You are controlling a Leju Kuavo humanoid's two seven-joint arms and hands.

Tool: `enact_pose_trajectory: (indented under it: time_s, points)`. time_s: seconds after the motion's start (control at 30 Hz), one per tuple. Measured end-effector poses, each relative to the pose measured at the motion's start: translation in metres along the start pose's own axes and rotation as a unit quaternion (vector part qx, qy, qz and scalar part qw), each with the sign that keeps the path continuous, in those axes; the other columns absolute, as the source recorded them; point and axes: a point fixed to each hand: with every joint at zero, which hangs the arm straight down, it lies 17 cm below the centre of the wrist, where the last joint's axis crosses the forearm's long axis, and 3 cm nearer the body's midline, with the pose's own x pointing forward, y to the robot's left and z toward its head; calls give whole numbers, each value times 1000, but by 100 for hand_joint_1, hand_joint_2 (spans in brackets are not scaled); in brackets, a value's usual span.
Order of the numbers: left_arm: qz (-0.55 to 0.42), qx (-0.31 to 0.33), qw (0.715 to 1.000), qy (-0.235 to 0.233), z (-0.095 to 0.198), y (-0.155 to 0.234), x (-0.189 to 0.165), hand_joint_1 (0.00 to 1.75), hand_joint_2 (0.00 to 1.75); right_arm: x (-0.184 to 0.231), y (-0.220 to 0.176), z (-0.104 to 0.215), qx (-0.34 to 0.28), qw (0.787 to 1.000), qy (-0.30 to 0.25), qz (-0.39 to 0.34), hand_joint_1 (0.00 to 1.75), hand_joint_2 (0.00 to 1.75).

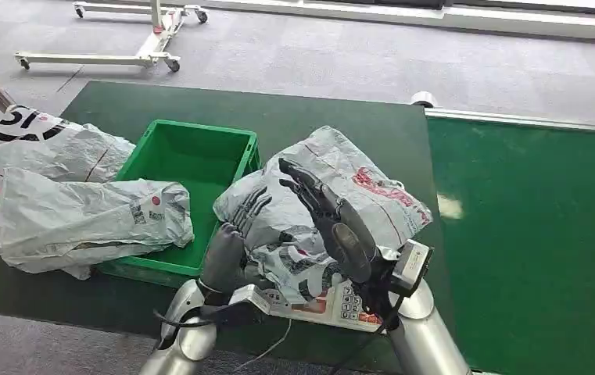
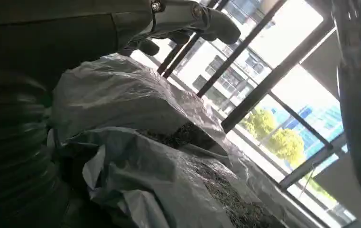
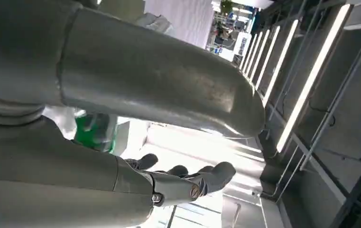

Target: Moved the parcel from conveyor to table for the left to box.

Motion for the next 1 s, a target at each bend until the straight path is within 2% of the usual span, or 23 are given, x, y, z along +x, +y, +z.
enact_pose_trajectory:
  time_s: [0.1,0.23,0.27,1.0]
  points:
    - [8,-35,999,-4,0,-20,-1,0,175,1,-5,2,-6,1000,-3,2,0,0]
    - [7,-47,999,0,0,-25,-7,0,175,1,-9,3,-11,1000,-2,4,0,0]
    - [7,-50,999,1,0,-26,-8,175,175,1,-9,3,-12,1000,-2,4,0,0]
    - [-26,-34,999,26,3,-18,-32,175,175,7,-16,7,-15,1000,-7,8,0,0]
